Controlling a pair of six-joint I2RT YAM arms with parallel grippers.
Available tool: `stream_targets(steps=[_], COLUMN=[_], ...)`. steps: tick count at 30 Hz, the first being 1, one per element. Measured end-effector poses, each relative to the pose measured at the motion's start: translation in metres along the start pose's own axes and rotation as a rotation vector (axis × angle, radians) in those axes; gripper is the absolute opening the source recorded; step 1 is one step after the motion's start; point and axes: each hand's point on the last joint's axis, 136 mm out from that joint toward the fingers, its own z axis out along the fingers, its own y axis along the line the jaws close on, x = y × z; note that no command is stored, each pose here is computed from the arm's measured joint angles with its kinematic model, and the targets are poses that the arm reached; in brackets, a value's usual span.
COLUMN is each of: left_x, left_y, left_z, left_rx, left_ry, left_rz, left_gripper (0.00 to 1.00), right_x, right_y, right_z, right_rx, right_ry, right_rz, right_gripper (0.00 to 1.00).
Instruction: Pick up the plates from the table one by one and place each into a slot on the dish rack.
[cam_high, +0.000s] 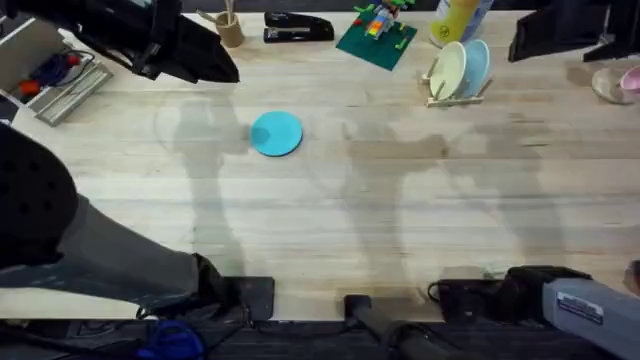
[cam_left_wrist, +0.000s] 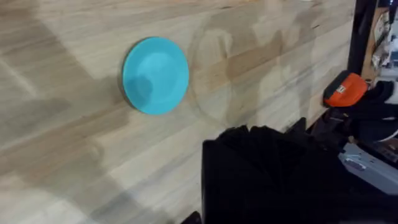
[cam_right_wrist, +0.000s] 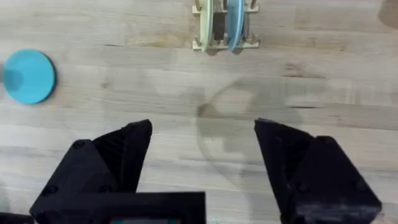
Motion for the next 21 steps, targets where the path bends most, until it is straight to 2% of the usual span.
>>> stream_targets(steps=[4,8,15,21], left_x=[-0.008,-0.005,0.006,0.014], left_y=[0.006,0.018,0.038,0.057], left_z=[0.005,0.019,0.045,0.065], left_rx=[0.005,0.024,0.045,0.065], left_ry=[-0.021,-0.026,-0.015,0.023], left_rz=[0.029,0.032,0.008,-0.042], left_gripper=[0.043,0.042,0.042,0.042], right_x=[0.0,0.0,0.0,0.0], right_y=[0.0,0.0,0.0,0.0], right_z=[0.0,0.0,0.0,0.0], right_rx=[0.0,0.0,0.0,0.0], right_ry=[0.0,0.0,0.0,0.0], right_rz=[0.0,0.0,0.0,0.0], right_gripper=[0.994,0.994,0.994,0.993])
